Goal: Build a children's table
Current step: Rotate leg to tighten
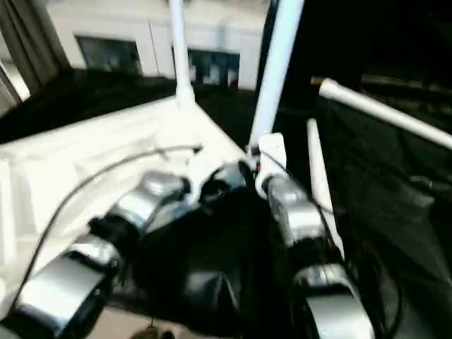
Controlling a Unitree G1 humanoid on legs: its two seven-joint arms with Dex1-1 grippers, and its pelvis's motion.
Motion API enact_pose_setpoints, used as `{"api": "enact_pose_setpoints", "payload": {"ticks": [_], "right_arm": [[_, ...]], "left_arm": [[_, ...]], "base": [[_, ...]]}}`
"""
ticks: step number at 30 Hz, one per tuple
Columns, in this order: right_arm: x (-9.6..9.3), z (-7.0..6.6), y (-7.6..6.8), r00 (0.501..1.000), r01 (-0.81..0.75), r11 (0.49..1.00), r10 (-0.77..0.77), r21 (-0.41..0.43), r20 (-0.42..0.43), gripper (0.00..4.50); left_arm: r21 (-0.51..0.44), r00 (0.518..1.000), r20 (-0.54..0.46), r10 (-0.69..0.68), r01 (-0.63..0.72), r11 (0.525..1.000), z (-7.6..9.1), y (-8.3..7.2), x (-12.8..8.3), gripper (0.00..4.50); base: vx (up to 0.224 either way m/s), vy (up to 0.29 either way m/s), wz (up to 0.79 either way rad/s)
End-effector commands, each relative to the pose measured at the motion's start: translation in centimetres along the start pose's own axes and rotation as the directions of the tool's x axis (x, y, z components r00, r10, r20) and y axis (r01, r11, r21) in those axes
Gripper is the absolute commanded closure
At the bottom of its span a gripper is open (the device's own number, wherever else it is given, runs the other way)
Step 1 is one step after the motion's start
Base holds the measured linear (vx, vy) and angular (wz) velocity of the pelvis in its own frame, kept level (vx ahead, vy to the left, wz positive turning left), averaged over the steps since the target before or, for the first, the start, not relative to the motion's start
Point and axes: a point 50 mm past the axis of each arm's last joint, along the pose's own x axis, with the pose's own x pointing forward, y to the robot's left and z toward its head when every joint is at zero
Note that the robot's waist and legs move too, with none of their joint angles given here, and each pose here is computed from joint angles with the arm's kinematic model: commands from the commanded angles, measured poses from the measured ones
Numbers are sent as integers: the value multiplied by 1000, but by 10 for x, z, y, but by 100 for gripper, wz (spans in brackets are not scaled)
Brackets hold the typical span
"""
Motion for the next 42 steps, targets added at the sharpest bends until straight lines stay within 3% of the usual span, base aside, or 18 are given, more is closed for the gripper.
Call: {"api": "enact_pose_setpoints", "payload": {"ticks": [1, 2, 4, 8, 13, 15, 17, 23, 25, 29, 30, 32, 33, 36, 38, 39, 40, 42], "right_arm": [[2, -18, 11, 998, 7, 999, -3, 50, -68, 175], [2, -18, 11, 998, 7, 999, -3, 50, -68, 175], [4, -15, 14, 998, 14, 998, -11, 56, -56, 105], [5, -12, 15, 999, 27, 998, -25, 60, -41, 79], [-1, 3, 3, 996, 57, 998, -59, 28, 64, 79], [-10, 8, -4, 993, 46, 999, -45, -5, 106, 59], [-14, 9, -7, 992, 40, 999, -37, -21, 121, 59], [-41, 14, -22, 985, 13, 996, 3, -92, 170, 59], [-50, 14, -22, 987, -42, 988, 64, -147, 150, 59], [-58, 13, -20, 985, -113, 977, 135, -181, 111, 59], [-63, 10, -20, 984, -140, 973, 157, -183, 82, 59], [-66, 7, -20, 985, -155, 971, 167, -184, 52, 59], [-72, -1, -19, 982, -185, 963, 189, -195, -1, 59], [-74, -13, -14, 974, -225, 957, 217, -185, -64, 59], [-74, -17, -13, 973, -227, 956, 215, -185, -84, 59], [-71, -22, -10, 972, -225, 957, 208, -182, -112, 59], [-71, -22, -10, 972, -225, 957, 208, -182, -112, 59], [-66, -25, -6, 971, -224, 958, 203, -180, -130, 59]], "left_arm": [[56, 994, 77, 73, -77, 995, 23, 6, 0, 450], [56, 994, 77, 73, -77, 995, 23, 6, 0, 450], [91, 995, 94, 42, -50, 995, 26, 2, 3, 450], [119, 994, 105, 19, -32, 992, 27, 0, 4, 450], [152, 984, 178, 6, -33, 988, 33, -2, 4, 450], [115, 975, 223, 15, -41, 993, 39, 0, 2, 405], [90, 970, 243, 12, -35, 995, 42, 1, 1, 390], [-1, 938, 327, 113, -119, 993, 48, 25, -19, 349], [-35, 930, 328, 170, -167, 985, 40, 42, -37, 314], [-39, 928, 276, 249, -248, 968, 27, 60, -59, 306], [-35, 915, 219, 338, -339, 940, 17, 73, -75, 279], [-31, 894, 176, 411, -413, 910, 9, 82, -88, 269], [6, 840, 103, 532, -536, 844, -4, 96, -111, 267], [78, 782, -16, 623, -621, 780, -24, 102, -145, 265], [108, 761, -49, 647, -640, 760, -30, 102, -156, 265], [167, 704, -112, 702, -683, 711, -39, 103, -179, 265], [167, 704, -112, 702, -683, 711, -39, 103, -179, 265], [219, 635, -164, 755, -723, 655, -46, 106, -197, 265]], "base": [[0, 0, 0], [0, 0, 0], [0, 0, 0], [0, 0, 0], [0, 0, 0], [0, 0, 0], [0, 0, 0], [0, 0, 0], [0, 0, 0], [0, 0, 0], [0, 0, 0], [0, 0, 0], [0, 0, 0], [0, 0, 0], [0, 0, 0], [0, 0, 0], [0, 0, 0], [0, 0, 0]]}}
